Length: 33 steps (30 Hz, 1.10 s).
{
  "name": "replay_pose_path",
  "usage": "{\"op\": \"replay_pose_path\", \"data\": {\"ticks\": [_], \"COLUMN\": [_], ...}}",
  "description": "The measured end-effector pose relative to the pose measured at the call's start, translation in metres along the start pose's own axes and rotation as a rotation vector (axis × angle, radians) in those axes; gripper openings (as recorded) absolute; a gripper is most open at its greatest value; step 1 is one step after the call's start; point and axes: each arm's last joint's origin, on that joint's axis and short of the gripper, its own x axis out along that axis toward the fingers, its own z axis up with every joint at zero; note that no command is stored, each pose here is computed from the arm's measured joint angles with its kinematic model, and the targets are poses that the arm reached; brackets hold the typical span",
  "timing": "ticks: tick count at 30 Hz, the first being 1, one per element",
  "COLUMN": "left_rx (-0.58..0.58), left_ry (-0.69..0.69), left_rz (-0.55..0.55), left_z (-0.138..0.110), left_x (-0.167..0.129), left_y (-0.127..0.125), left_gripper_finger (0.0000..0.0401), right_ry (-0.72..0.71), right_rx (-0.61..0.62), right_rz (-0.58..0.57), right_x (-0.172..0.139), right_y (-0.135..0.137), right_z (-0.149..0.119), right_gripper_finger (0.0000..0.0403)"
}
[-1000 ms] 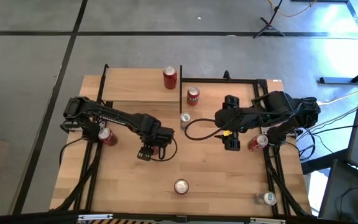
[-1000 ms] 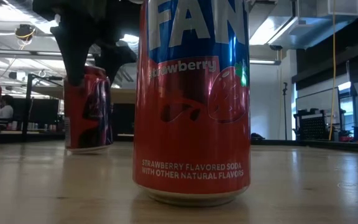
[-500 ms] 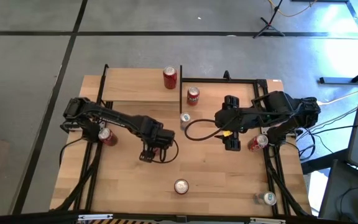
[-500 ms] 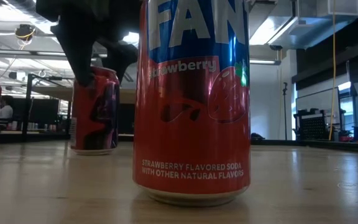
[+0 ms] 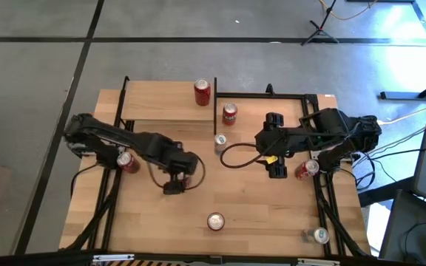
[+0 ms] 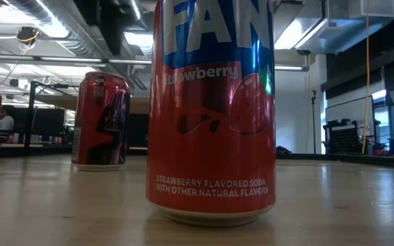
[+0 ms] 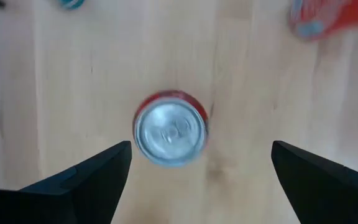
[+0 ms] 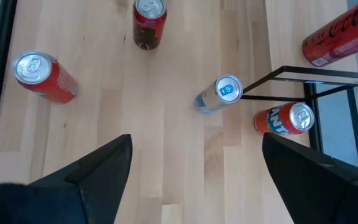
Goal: Place canned beverage on shelf
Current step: Put the red black soda can on the shelf aligned with the other red black soda can
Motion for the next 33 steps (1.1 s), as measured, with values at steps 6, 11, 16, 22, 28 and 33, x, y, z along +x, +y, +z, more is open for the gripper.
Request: {"op": "replay_pose_path", "data": {"ticks": [6, 11, 16, 22, 28, 33], "left_rx": [-0.251, -0.39, -0.486, -0.455, -0.425, -0.447], "left_ry": [-0.221, -0.323, -0.42, -0.496, -0.502, -0.506], "left_rz": [0.026, -0.001, 0.008, 0.039, 0.036, 0.006], "left_z": [-0.046, -0.085, -0.114, -0.127, -0.131, -0.135], "left_x": [-0.019, -0.012, -0.001, 0.012, 0.027, 0.045], "left_y": [-0.023, -0.036, -0.049, -0.058, -0.057, -0.056], "left_gripper_finger": [0.0375, 0.0376, 0.0376, 0.0376, 0.0376, 0.0376], "right_ry": [-0.025, -0.099, -0.195, -0.316, -0.256, -0.232], "right_rx": [0.021, 0.061, 0.094, 0.16, 0.21, 0.241], "right_rz": [-0.006, 0.031, 0.095, 0.114, 0.023, 0.003], "right_x": [0.023, 0.056, 0.098, 0.157, 0.219, 0.259], "right_y": [-0.011, -0.016, -0.012, 0.0, 0.003, 0.001], "right_z": [0.012, 0.024, 0.031, 0.033, 0.031, 0.032], "right_gripper_finger": [0.0348, 0.0348, 0.0348, 0.0348, 0.0348, 0.0348]}}
